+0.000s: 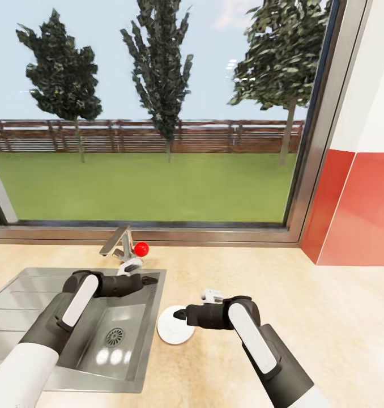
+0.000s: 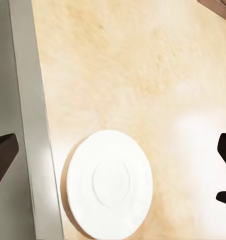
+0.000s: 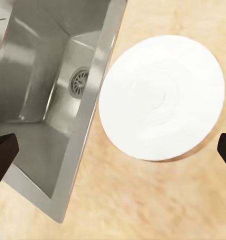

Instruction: Set up a coffee station on the kitchen countertop: keep the coffee maker on the countertop, move the bottle of coffee from the kitchen shelf to the counter next to the coffee maker, place a paper coffee filter on top of the coffee maker, put the saucer next to the coffee maker with the coffee cup on the saucer, and place the electric kettle next to the coffee maker.

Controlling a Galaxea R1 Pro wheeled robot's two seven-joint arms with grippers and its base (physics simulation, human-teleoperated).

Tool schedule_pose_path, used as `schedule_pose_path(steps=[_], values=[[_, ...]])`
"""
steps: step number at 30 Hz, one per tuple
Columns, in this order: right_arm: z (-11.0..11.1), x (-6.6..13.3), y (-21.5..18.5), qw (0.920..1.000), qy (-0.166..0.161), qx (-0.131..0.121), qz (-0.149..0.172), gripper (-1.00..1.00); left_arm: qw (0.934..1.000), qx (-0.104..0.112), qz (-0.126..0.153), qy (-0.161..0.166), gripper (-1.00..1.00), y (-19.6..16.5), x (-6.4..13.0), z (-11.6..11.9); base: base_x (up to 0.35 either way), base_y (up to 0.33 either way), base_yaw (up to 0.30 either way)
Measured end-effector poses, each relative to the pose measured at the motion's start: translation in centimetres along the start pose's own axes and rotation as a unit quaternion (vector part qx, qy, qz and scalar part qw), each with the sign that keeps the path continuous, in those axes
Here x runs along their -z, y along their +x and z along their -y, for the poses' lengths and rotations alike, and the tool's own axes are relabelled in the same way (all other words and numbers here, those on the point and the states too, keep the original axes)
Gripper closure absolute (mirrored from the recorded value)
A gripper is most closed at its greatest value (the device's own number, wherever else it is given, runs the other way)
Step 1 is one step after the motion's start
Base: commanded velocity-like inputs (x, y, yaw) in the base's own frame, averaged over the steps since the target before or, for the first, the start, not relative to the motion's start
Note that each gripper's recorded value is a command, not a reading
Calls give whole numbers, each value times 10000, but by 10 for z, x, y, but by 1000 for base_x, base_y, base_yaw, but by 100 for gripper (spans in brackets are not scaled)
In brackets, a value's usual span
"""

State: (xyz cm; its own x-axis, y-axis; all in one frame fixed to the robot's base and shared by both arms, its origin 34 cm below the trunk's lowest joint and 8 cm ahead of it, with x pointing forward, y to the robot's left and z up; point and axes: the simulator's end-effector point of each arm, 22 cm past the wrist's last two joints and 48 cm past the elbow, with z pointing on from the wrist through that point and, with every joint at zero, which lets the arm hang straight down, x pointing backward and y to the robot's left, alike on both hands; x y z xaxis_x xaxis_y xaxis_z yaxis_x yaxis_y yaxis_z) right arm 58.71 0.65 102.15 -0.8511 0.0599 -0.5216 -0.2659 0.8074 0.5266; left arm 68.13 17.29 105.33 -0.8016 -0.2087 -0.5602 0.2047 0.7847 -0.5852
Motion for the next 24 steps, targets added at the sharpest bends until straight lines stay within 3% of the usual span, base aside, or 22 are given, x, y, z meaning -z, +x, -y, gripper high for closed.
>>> schedule_pose_path(steps=[13,24], values=[[-14,11,-13,9996,-138,141,202,-100,9987,176,42,475,-100,-5,5,16,0,0,0],[-12,11,-13,9997,-93,154,193,-100,9987,173,30,474,-100,-4,4,16,1,0,0]])
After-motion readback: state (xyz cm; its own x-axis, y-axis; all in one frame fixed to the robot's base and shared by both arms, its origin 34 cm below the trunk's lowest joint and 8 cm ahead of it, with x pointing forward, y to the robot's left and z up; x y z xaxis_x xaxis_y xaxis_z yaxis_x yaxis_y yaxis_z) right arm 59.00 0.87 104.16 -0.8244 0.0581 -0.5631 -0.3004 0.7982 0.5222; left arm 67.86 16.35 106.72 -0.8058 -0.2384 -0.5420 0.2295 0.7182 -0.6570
